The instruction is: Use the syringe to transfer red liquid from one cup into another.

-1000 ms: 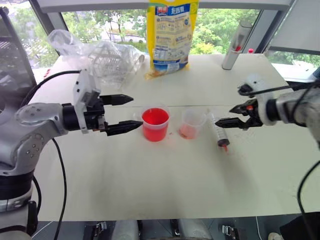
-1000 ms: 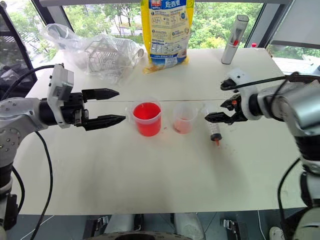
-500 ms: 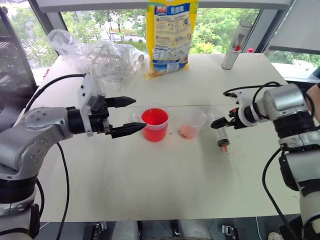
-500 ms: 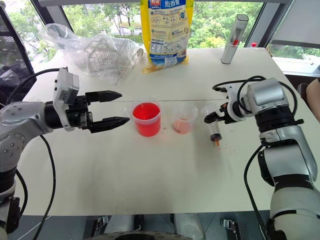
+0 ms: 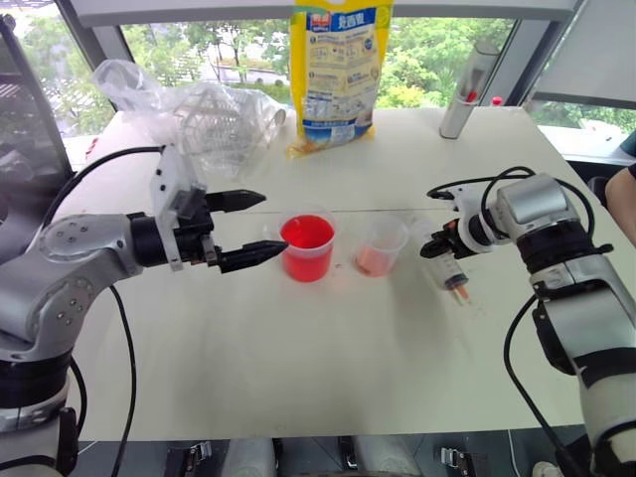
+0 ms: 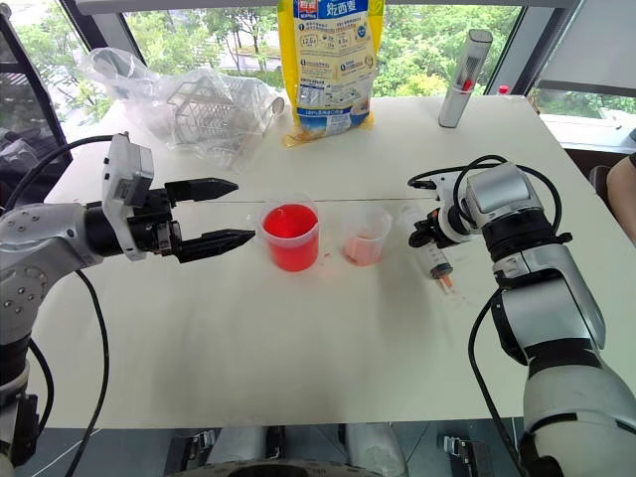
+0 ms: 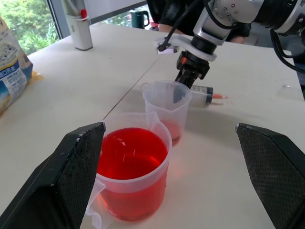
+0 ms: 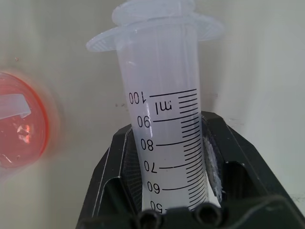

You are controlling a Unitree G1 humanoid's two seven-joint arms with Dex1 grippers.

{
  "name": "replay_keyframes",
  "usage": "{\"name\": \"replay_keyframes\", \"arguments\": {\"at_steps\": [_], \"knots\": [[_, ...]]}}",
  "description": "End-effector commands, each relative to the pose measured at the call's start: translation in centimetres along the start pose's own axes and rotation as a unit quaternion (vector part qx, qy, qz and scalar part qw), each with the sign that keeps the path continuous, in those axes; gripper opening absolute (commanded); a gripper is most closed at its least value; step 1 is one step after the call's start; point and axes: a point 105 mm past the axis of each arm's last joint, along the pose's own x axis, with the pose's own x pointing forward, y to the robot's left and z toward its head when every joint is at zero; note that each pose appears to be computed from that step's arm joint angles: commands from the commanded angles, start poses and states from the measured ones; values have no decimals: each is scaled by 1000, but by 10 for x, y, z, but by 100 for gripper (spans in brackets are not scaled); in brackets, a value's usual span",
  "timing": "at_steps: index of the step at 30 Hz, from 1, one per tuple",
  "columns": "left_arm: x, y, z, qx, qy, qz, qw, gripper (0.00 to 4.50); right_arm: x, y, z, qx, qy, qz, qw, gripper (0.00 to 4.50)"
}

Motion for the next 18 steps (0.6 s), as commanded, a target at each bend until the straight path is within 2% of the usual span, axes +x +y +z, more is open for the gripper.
{"name": "replay_keyframes", "arguments": {"at_steps": [1,5,6,8,9,11,15,18], "knots": [[0,3,11,28,-14,2,1000,450,-7,-3,3,4,-12,-8,1000,136],[2,10,15,36,-22,3,999,450,-32,-14,12,4,-64,-38,997,136],[2,12,16,37,-24,3,999,450,-42,-16,17,-9,-92,-48,995,136],[3,16,20,41,-30,4,999,450,-68,-15,38,-60,-191,-64,978,136],[3,18,23,42,-34,3,999,450,-89,-10,52,-85,-260,-65,960,136],[3,22,27,45,-38,2,998,450,-118,-3,66,-114,-351,-66,927,136],[2,30,36,48,-45,-3,998,450,-161,29,81,-167,-481,-31,860,136],[1,38,46,55,-51,-5,997,450,-194,85,87,-219,-585,77,777,136]]}}
